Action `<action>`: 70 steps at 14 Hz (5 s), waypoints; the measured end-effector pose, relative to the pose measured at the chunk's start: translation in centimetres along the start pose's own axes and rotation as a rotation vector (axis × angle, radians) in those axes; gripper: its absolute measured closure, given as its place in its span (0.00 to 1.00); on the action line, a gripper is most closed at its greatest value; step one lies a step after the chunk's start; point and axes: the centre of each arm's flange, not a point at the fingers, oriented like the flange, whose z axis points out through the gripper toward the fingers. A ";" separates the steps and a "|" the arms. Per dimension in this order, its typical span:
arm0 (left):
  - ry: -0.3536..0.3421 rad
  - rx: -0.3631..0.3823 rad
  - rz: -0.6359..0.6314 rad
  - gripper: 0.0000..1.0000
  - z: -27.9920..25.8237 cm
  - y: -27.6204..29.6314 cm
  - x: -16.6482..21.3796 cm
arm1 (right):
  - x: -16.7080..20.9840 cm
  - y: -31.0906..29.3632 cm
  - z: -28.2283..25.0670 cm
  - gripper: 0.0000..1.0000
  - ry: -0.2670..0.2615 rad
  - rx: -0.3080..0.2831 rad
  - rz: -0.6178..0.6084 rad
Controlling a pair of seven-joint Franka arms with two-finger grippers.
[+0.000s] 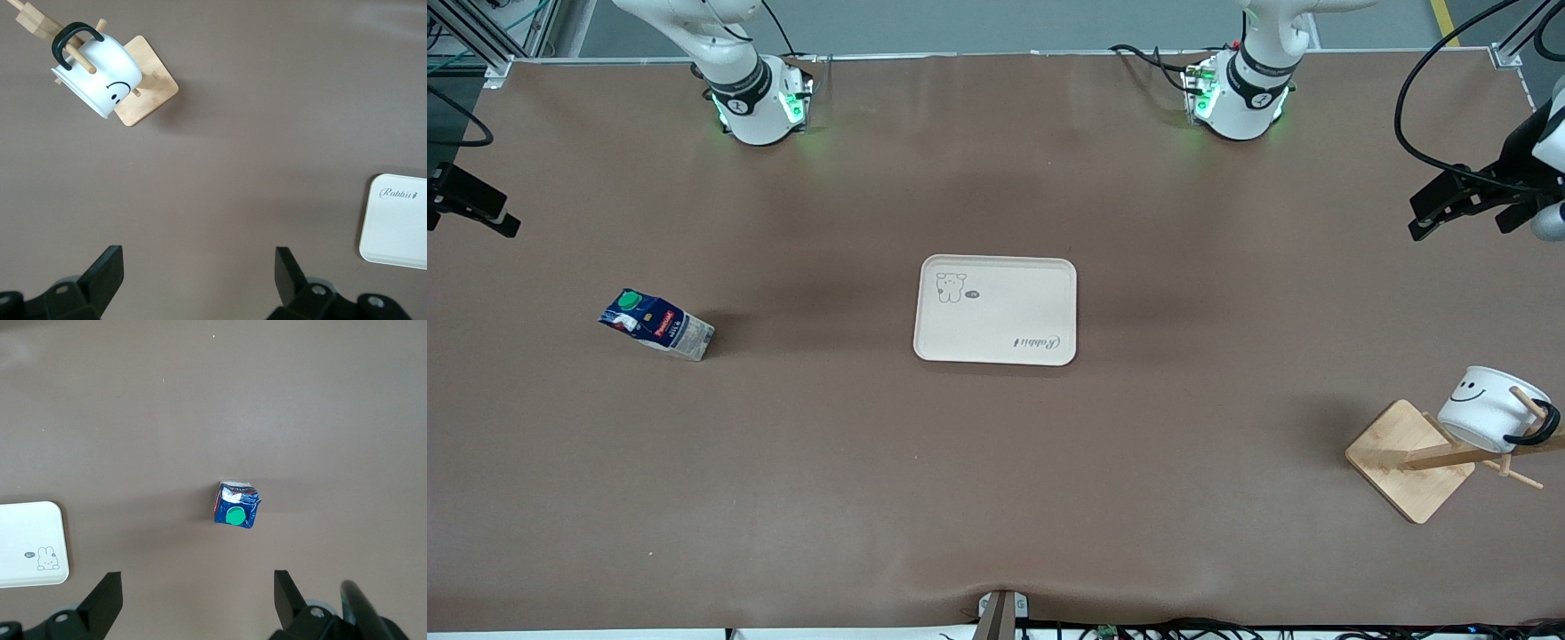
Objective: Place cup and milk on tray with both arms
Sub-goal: 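Move the left gripper toward the white mug on the wooden mug tree, then grasp the white mug rim with the left gripper, then lift the mug off the tree while the right gripper reaches the milk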
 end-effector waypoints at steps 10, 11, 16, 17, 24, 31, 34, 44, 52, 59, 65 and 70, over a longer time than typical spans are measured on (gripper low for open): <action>-0.052 0.009 -0.015 0.00 1.4 -1.2 -0.1 | 0.1 0.1 0.0 0.00 0.005 0.000 0.001; -0.054 0.010 -0.030 0.00 1.8 -2.0 0.2 | 0.1 0.1 0.0 0.00 0.005 0.000 0.001; 0.038 0.006 -0.105 0.00 6.6 -7.0 2.3 | 0.1 0.1 -0.1 0.00 0.005 0.000 0.001; 0.063 0.004 -0.111 0.00 8.2 -7.4 2.6 | 0.1 0.1 -0.1 0.00 0.006 0.000 0.001; 0.209 -0.087 -0.214 0.00 14.3 -10.6 3.4 | 0.1 0.1 0.0 0.00 0.004 0.000 0.001; 0.317 -0.168 -0.223 0.00 19.5 -16.7 4.6 | 0.8 0.1 -0.2 0.00 0.050 0.001 0.002; 0.337 -0.188 -0.214 0.00 21.3 -17.5 5.2 | 1.1 0.1 -0.2 0.00 0.062 0.002 0.002; 0.373 -0.224 -0.143 0.18 24.0 -18.2 6.2 | 0.7 0.1 0.1 0.00 0.030 0.001 0.002; 0.385 -0.221 -0.065 0.86 23.4 -18.2 6.2 | 0.6 0.2 0.3 0.00 0.014 0.000 0.003; 0.357 -0.244 -0.042 0.91 22.9 -17.3 6.5 | 1.0 0.3 0.0 0.00 0.055 0.001 0.005; 0.224 -0.342 -0.065 0.91 18.1 -14.6 6.5 | 1.0 0.3 0.2 0.00 0.044 0.001 0.005; 0.130 -0.268 -0.162 0.91 15.8 -6.8 6.7 | 0.0 0.6 1.2 0.00 -0.060 -0.002 0.011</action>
